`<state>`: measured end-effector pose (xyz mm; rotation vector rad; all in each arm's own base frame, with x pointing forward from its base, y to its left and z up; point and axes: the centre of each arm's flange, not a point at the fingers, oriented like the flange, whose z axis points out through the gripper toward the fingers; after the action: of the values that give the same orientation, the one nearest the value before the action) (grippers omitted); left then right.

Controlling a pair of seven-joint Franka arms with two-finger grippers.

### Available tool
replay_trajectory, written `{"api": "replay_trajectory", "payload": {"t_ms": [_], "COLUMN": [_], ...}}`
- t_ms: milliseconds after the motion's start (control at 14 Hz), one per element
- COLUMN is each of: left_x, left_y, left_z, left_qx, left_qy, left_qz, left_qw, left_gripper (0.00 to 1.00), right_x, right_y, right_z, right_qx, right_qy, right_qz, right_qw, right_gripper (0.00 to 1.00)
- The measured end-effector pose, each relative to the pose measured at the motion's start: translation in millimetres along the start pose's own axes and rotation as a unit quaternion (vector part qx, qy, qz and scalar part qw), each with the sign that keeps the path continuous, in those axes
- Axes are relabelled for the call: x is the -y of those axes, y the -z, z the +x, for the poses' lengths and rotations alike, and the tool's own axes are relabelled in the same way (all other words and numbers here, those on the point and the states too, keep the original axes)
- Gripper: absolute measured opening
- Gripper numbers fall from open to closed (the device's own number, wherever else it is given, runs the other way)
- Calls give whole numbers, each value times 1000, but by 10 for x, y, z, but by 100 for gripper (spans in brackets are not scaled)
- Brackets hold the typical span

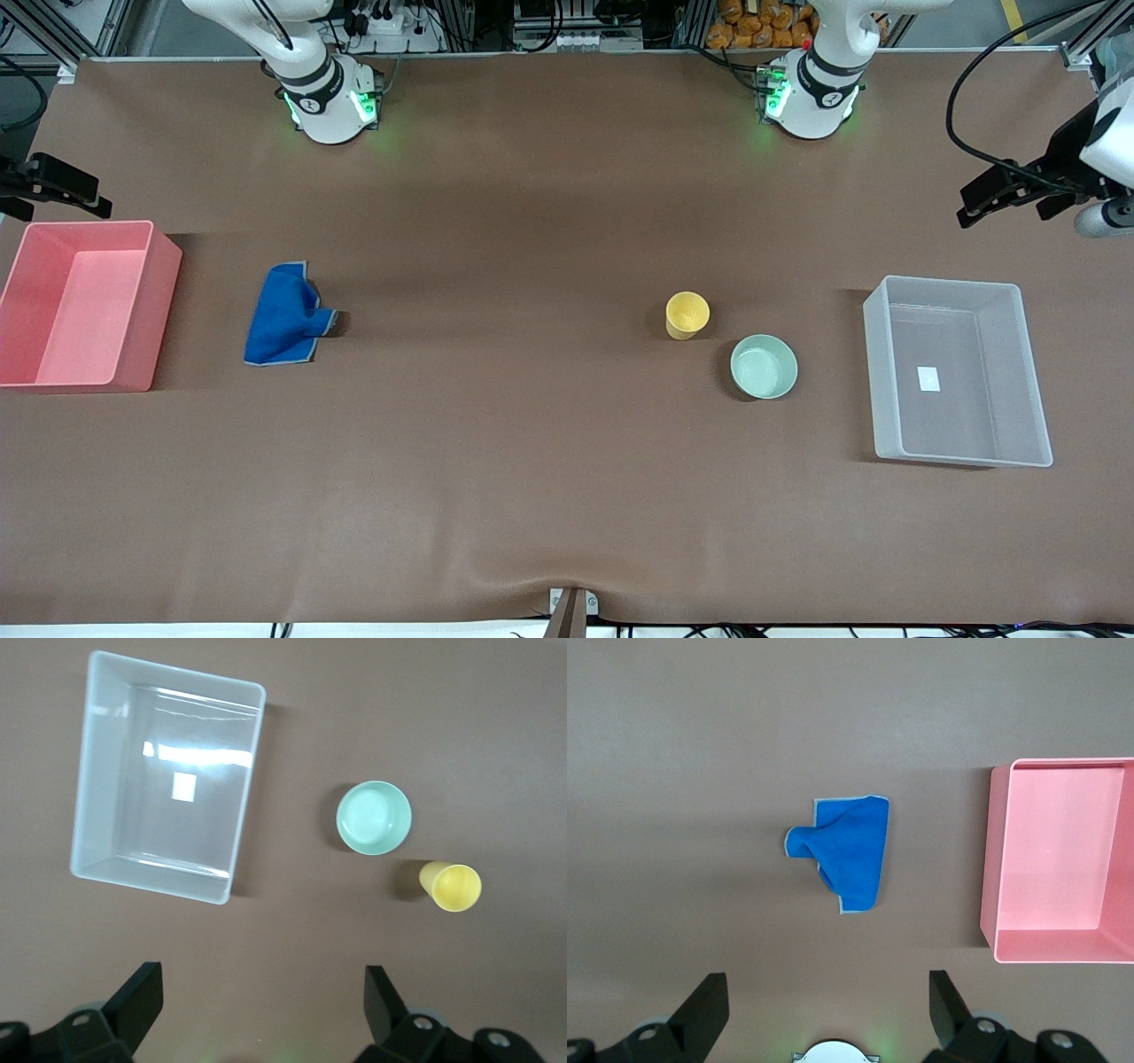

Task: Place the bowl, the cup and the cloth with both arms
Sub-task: 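Reach the left gripper to the yellow cup while the right gripper reaches the cloth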

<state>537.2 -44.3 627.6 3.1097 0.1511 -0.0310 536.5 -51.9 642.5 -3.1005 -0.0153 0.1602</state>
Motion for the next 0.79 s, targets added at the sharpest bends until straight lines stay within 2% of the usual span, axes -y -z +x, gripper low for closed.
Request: {"api": "replay_trajectory", "payload": {"t_ms": [143, 357, 500, 714, 786], "left_x": [-290, -1056, -1561, -1911, -1960], "left_y": [-192, -688, -1184, -1972, -2189], "left_z": [80, 180, 254, 177, 118], "left_qx": [1, 4, -15, -25, -24], "left_qy": [-18, -19, -6, -7, -11], "left_qz": [-7, -13, -32, -50, -52], "left_qw": [1000, 1000, 999, 998, 998], "left_gripper": [100, 100, 100, 100, 100], "right_x": [-20, -18, -25, -40, -54], "right_y": [4, 5, 6, 48, -17], "right_z": [16, 63, 98, 239, 311], "right_qx": [-5, -17, -25, -70, -71], "right_qy": [-2, -1, -1, -1, -1], "right_qz": [-1, -3, -6, -12, -13], "right_qw": [1000, 1000, 1000, 997, 997], "right_gripper": [100, 100, 100, 100, 100]}}
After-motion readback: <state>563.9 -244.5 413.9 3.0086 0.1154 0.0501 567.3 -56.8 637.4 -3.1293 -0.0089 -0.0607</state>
